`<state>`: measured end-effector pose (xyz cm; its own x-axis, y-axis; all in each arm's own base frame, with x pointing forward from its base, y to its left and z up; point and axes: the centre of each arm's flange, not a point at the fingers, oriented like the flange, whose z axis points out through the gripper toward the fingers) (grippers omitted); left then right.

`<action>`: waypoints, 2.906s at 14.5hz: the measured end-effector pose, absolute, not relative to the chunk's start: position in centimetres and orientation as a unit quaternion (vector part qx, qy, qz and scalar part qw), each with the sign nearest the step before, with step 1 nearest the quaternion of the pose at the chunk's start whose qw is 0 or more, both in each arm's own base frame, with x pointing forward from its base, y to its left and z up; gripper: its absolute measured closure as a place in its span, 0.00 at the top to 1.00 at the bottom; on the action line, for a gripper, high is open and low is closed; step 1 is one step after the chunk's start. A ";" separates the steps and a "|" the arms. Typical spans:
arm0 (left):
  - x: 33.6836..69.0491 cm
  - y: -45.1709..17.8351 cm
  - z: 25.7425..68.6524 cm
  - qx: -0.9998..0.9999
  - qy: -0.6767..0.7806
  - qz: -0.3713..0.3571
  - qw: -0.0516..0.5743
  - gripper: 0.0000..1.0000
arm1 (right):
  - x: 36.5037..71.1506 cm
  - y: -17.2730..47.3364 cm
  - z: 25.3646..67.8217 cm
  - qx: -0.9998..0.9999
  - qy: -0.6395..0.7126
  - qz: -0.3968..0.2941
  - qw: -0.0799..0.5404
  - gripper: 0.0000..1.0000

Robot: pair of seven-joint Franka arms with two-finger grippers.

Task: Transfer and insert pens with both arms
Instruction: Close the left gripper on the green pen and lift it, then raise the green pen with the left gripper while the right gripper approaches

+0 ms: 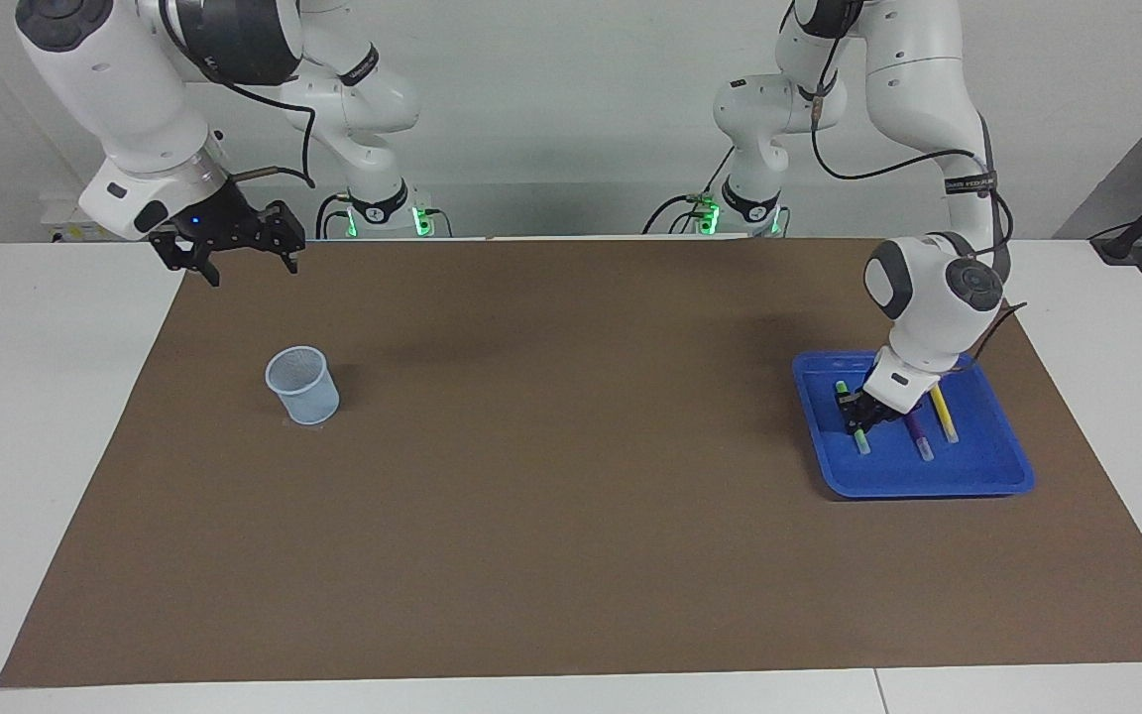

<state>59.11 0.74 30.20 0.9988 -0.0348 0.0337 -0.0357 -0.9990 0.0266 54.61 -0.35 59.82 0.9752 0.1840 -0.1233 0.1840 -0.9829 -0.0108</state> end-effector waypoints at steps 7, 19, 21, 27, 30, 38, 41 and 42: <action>60.8 -0.1 35.2 0.998 0.029 -0.025 0.050 0.17 | 54.6 -0.3 59.8 0.994 0.093 -0.062 0.000 1.00; 58.3 -6.5 49.3 0.918 0.362 -0.069 0.148 0.17 | 54.0 2.4 62.5 0.993 0.109 -0.011 -0.041 1.00; 57.5 -7.4 51.2 0.894 0.410 -0.079 0.166 0.17 | 54.4 3.6 62.7 0.991 0.113 0.009 -0.069 1.00; 54.7 -10.3 56.9 0.824 0.522 -0.100 0.196 0.17 | 54.0 14.1 62.4 0.992 0.047 0.034 -0.114 1.00; 54.1 -11.7 57.9 0.792 0.557 -0.127 0.215 0.17 | 54.0 16.9 61.5 0.984 0.008 0.035 -0.175 1.00; 52.3 -13.4 56.4 0.725 0.600 -0.219 0.259 0.17 | 53.0 24.0 61.5 0.946 -0.177 0.024 -0.269 1.00; 51.5 -14.2 55.9 0.698 0.627 -0.232 0.257 0.17 | 51.0 29.3 62.5 0.925 -0.233 0.019 -0.299 1.00; 51.3 -14.6 55.8 0.691 0.633 -0.235 0.258 0.17 | 50.6 30.5 62.8 0.919 -0.247 0.021 -0.308 1.00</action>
<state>51.34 -14.60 55.79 0.0872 0.7531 -0.6521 0.9962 -0.0642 0.0591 50.56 30.48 62.77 0.8770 -0.4668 -0.1136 -0.4411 -0.6887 -0.5754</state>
